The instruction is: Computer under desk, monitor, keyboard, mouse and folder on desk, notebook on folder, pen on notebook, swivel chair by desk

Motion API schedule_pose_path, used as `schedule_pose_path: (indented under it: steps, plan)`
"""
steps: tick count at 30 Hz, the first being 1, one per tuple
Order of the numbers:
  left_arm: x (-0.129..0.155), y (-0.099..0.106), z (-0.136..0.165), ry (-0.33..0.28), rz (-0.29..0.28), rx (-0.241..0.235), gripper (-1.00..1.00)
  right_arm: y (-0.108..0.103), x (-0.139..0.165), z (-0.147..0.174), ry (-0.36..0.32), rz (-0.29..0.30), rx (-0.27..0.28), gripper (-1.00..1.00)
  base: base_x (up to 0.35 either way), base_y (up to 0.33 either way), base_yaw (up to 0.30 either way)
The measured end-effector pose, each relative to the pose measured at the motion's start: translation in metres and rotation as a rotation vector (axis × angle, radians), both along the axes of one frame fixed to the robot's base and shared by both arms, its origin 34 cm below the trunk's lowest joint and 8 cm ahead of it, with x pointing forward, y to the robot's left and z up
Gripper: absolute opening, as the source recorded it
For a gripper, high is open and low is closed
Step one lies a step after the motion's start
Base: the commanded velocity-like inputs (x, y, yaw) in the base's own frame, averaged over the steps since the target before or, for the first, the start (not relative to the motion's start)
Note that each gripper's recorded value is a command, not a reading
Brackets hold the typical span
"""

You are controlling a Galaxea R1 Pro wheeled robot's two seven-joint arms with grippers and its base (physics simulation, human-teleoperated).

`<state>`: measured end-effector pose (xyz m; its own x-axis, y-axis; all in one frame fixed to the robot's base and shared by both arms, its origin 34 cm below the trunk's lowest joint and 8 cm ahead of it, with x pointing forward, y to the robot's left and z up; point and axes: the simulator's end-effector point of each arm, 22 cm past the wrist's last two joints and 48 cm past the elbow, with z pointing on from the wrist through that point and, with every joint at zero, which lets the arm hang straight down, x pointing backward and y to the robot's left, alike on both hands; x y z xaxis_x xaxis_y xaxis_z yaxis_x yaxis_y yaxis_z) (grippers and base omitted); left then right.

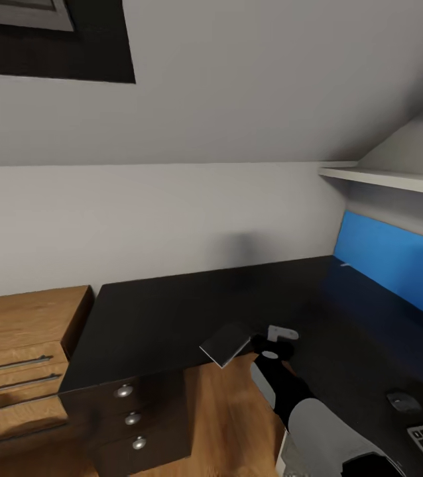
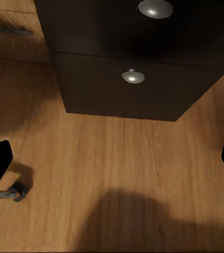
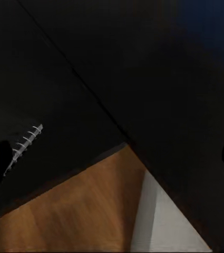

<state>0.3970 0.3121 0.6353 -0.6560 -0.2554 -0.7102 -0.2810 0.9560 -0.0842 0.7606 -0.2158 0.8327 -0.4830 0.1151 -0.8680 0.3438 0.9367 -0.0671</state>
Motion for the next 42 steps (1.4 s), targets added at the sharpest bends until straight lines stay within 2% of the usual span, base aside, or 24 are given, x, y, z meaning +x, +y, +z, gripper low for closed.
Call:
schedule_pose_path:
  steps: [16, 30, 32, 37, 41, 42]
  plan:
    - [-0.001, 0.001, -0.001, 0.004, 0.004, 0.002, 1.0, 0.002, -0.001, -0.003, 0.004, 0.007, -0.003, 1.0, -0.043, 0.0, 0.275]
    - [-0.002, 0.001, -0.001, 0.005, 0.003, 0.002, 1.0, 0.002, -0.001, -0.002, 0.001, 0.009, -0.002, 1.0, 0.0, 0.0, 0.031]
    - [-0.002, 0.001, -0.001, 0.005, 0.003, 0.001, 1.0, 0.009, 0.001, 0.002, -0.007, 0.012, 0.008, 1.0, 0.0, 0.0, 0.0]
    - [-0.002, 0.0, -0.001, 0.005, 0.001, 0.0, 1.0, 0.009, -0.001, 0.001, -0.008, 0.012, 0.009, 1.0, 0.0, 0.0, 0.004]
    - [-0.001, -0.002, -0.001, 0.004, -0.003, -0.003, 1.0, 0.009, -0.003, 0.0, -0.019, 0.009, 0.012, 1.0, -0.018, 0.0, 0.256]
    - [-0.001, -0.002, -0.001, 0.004, -0.003, -0.003, 1.0, 0.013, -0.003, 0.001, -0.041, 0.019, 0.002, 1.0, -0.155, 0.0, 0.278]
